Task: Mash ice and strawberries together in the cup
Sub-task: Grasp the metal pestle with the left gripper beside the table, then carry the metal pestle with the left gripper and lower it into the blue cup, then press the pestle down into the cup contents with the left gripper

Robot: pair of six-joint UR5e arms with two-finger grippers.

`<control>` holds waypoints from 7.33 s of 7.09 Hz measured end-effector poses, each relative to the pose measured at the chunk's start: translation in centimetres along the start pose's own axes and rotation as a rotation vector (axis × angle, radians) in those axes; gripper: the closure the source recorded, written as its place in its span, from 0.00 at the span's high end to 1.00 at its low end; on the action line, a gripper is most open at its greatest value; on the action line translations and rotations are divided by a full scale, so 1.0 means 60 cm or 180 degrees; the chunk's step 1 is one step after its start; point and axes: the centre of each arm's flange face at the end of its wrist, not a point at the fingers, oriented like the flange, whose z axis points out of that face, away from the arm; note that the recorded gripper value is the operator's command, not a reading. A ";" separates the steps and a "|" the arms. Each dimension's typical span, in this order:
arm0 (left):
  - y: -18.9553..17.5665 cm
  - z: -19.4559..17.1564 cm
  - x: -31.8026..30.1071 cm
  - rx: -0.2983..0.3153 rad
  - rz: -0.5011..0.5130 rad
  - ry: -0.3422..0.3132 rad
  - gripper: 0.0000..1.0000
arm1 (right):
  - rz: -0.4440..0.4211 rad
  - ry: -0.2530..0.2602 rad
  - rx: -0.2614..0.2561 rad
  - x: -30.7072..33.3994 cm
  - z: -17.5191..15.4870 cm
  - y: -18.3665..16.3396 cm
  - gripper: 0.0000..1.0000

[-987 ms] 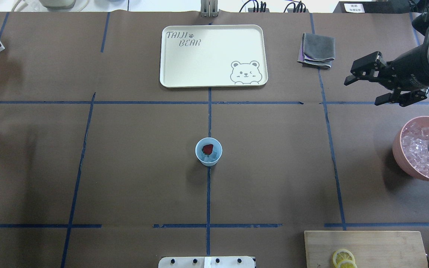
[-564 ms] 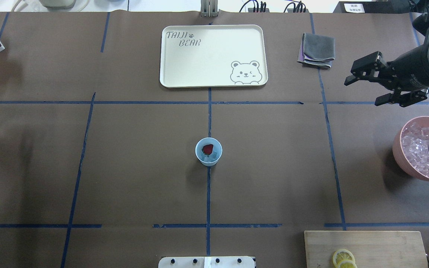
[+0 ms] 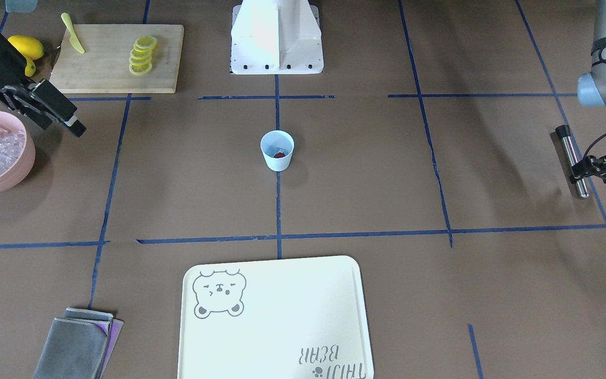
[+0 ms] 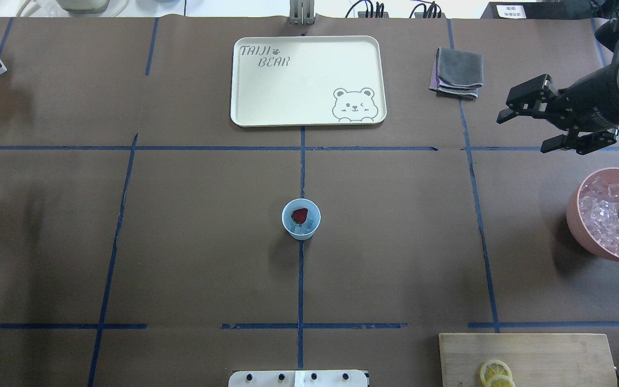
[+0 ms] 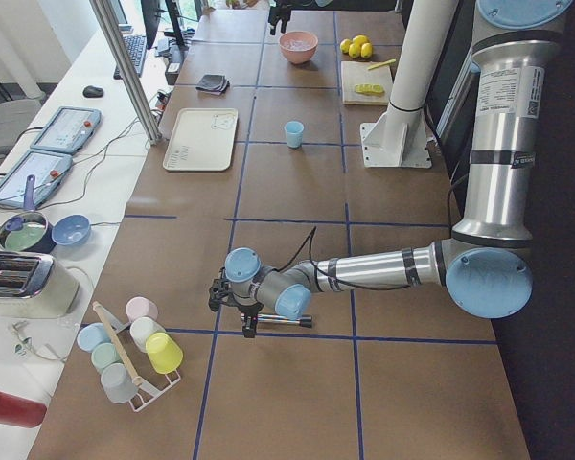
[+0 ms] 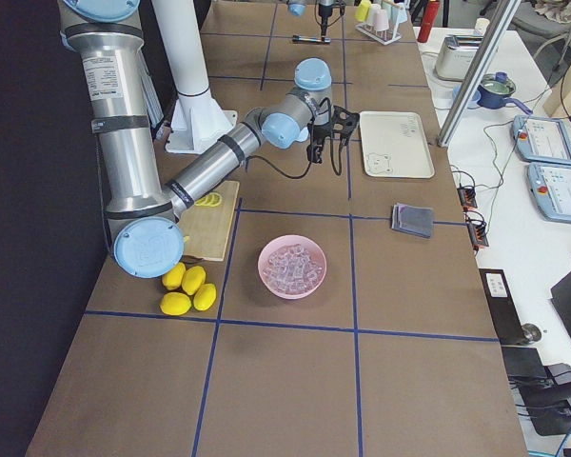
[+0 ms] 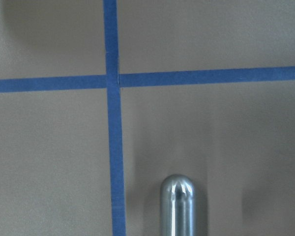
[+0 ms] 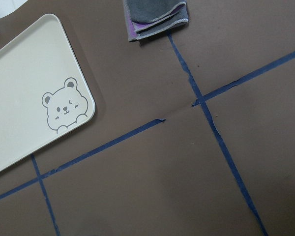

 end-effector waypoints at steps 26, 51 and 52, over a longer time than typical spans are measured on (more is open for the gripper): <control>0.155 -0.323 1.030 0.3214 0.2222 0.2311 0.00 | 0.0018 0.0022 0.0006 0.000 0.005 -0.023 1.00; 0.215 -0.206 1.098 0.3707 0.2442 0.2263 0.00 | -0.0008 0.0034 0.0018 0.003 0.007 -0.032 1.00; 0.208 -0.234 1.099 0.3680 0.2441 0.2163 0.00 | -0.0007 0.0027 0.0025 0.003 0.004 -0.033 1.00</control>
